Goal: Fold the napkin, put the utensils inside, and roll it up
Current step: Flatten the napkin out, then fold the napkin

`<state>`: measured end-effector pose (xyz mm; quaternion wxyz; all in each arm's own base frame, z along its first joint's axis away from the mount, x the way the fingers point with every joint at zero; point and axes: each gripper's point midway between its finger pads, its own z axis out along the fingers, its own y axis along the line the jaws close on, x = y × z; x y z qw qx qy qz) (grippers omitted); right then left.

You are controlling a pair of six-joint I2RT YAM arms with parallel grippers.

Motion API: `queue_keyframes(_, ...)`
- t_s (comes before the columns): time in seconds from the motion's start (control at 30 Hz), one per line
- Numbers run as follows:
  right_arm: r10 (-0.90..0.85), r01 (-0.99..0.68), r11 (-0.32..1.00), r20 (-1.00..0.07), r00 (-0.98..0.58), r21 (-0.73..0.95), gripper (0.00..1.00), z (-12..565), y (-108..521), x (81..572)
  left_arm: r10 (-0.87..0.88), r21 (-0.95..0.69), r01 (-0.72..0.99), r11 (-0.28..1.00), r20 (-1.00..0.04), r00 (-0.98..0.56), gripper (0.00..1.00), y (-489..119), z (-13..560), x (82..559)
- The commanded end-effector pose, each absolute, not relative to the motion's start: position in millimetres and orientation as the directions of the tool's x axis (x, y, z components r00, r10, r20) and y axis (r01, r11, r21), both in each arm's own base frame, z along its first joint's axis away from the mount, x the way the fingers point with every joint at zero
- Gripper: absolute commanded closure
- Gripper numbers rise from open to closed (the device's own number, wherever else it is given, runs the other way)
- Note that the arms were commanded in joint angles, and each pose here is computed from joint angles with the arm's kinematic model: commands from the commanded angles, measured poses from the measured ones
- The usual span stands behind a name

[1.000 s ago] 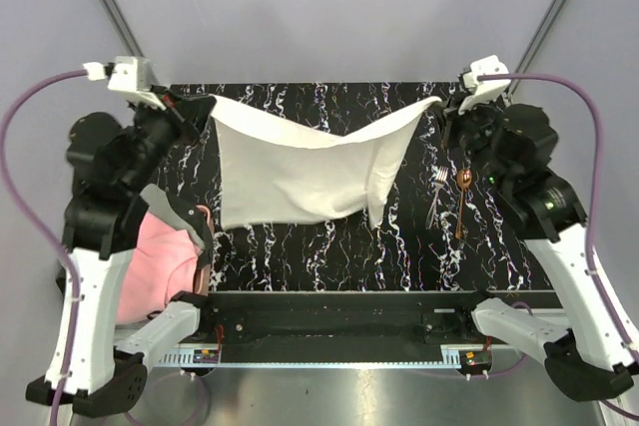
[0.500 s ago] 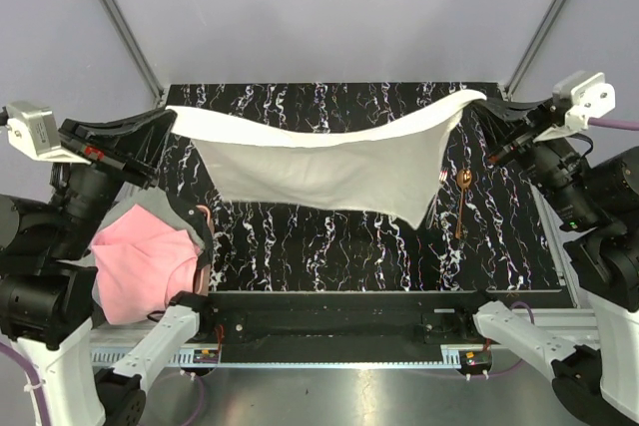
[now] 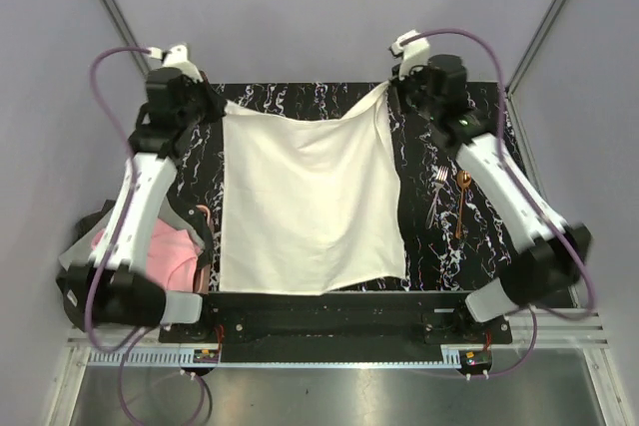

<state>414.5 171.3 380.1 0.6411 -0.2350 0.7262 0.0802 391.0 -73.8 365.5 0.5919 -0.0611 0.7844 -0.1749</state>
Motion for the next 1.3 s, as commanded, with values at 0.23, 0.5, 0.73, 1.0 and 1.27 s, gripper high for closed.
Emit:
queue_keyframes(0.23, -0.208, -0.509, 0.861, -0.917, -0.342, -0.006, 0.14, 206, 184, 585, -0.385, -0.430, -0.044, 0.902, -0.753, -0.533, 0.09, -34, 220, 527)
queue_keyframes(0.5, -0.107, -0.466, 0.879, -0.908, -0.406, 0.104, 0.07, 223, 182, 554, -0.402, -0.452, -0.033, 0.891, -0.756, -0.516, 0.02, -40, 240, 509)
queue_keyframes(0.73, 0.078, -0.292, 0.906, -0.796, -0.600, 0.308, 0.07, 217, 167, 481, -0.324, -0.405, 0.023, 0.914, -0.762, -0.560, 0.01, -63, 256, 472)
queue_keyframes(1.0, 0.227, 0.058, 0.931, -0.449, -0.864, 0.360, 0.11, 119, 129, 339, -0.152, -0.256, 0.113, 0.960, -0.817, -0.557, 0.01, -70, 274, 413)
queue_keyframes(1.27, 0.337, 0.302, 0.935, -0.197, -0.921, 0.187, 0.31, 73, 91, 244, -0.136, -0.221, 0.108, 0.969, -0.847, -0.515, 0.01, -62, 276, 392)
